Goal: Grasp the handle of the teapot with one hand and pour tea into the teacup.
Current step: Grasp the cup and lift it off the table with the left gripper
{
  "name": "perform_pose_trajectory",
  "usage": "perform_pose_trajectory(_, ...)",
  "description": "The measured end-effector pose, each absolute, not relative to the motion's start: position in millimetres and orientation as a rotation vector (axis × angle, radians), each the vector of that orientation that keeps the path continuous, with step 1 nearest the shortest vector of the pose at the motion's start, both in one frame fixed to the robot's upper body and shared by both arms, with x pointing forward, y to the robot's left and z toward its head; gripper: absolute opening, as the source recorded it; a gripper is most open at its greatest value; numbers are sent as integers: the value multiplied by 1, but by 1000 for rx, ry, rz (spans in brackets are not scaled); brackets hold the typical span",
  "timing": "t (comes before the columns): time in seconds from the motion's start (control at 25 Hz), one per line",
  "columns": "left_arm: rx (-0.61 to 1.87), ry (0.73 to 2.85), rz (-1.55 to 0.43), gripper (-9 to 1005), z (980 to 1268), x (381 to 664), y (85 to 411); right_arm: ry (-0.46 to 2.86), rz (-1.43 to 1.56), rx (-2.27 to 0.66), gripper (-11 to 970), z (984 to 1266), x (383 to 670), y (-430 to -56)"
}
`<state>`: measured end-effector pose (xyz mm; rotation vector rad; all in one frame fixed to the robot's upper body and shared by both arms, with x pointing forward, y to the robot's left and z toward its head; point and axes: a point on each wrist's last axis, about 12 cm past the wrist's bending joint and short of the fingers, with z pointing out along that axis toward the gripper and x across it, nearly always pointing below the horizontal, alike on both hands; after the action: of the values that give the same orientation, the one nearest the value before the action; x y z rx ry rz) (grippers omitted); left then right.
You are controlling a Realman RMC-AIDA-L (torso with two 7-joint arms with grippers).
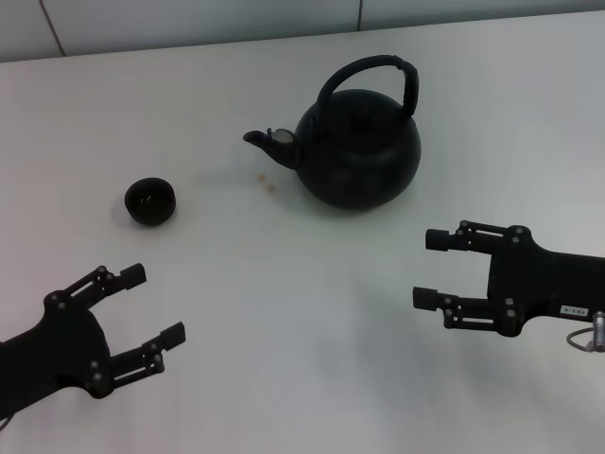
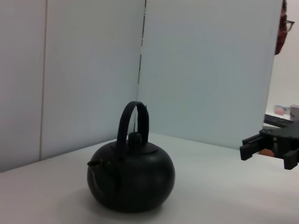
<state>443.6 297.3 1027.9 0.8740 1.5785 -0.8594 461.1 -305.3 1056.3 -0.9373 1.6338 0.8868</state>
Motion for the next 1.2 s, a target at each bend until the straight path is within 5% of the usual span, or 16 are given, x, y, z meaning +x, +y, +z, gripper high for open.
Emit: perform_pose_trajectory(1.2,894,1591,-855,833,1027,444,298,1620,902,-977,746,1056,463,-293)
